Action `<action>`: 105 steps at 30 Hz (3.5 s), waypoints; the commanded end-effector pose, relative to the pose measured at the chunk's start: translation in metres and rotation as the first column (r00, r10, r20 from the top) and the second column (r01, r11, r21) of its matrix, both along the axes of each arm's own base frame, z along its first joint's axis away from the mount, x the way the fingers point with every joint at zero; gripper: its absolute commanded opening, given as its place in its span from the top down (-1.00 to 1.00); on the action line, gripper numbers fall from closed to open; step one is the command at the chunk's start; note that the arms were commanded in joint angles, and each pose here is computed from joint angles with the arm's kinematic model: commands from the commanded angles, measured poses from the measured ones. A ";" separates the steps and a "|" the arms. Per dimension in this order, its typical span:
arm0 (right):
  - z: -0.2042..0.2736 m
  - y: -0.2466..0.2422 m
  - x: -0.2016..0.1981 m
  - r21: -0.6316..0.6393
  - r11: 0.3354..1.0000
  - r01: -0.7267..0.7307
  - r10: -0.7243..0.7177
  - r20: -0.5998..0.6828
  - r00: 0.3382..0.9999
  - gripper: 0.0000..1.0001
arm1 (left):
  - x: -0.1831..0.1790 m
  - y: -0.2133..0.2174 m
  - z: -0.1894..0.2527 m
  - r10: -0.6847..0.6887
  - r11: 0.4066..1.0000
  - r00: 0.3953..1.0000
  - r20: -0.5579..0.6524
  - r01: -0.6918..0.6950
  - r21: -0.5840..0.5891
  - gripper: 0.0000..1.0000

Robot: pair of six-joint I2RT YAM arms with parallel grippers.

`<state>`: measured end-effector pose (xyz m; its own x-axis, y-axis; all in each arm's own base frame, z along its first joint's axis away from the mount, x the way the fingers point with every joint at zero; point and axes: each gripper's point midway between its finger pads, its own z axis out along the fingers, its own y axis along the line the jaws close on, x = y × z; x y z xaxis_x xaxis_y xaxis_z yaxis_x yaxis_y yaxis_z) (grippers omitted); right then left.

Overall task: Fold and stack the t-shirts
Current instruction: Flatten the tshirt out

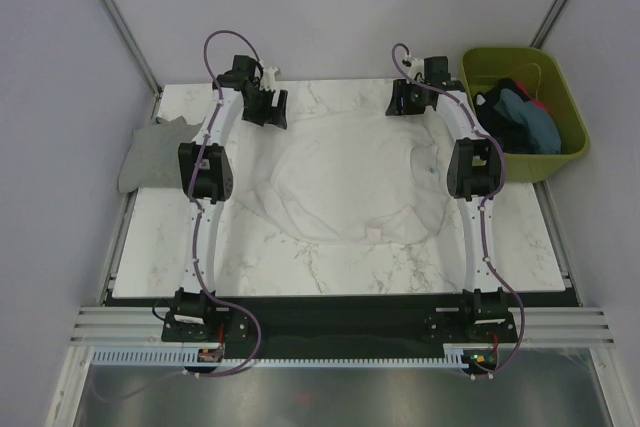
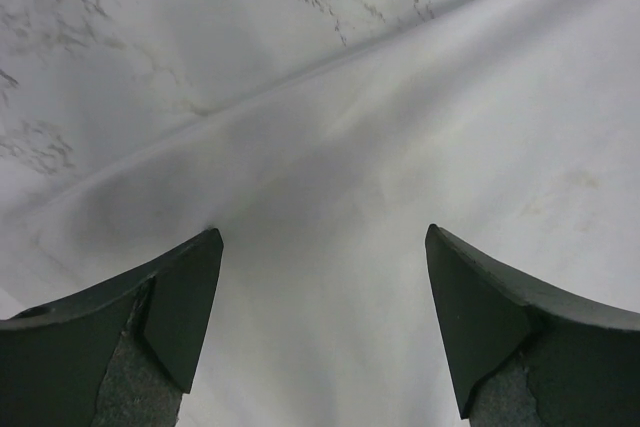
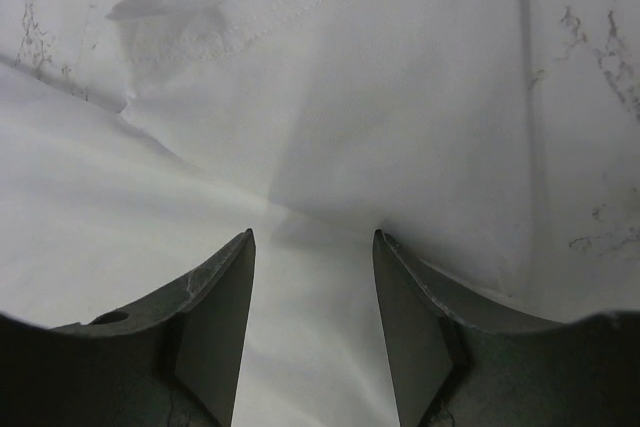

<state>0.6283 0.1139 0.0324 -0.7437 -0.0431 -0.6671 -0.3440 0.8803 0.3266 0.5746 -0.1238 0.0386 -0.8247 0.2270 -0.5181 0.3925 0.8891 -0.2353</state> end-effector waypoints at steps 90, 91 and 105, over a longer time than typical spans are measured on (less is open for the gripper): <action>0.024 -0.009 -0.331 -0.039 0.897 -0.441 0.328 -0.611 0.720 0.38 | -0.240 0.035 0.103 0.051 0.996 0.988 -0.146 -0.039 0.083 -0.28; 0.025 -0.009 -0.332 -0.040 0.896 -0.441 0.327 -0.612 0.720 0.39 | -0.243 0.035 0.100 0.050 0.996 0.987 -0.155 -0.037 0.085 -0.28; 0.013 -0.004 -0.335 -0.002 0.904 -0.428 0.329 -0.635 0.698 0.58 | -0.245 0.035 0.105 0.057 0.996 0.988 -0.145 -0.046 0.080 -0.30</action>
<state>0.2884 0.1045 0.0423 -0.8881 -0.4593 -0.0175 -0.4159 0.7869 0.4558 0.3288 -0.0913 0.1261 -0.9177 0.2276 -0.3256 0.3116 0.9207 -0.2348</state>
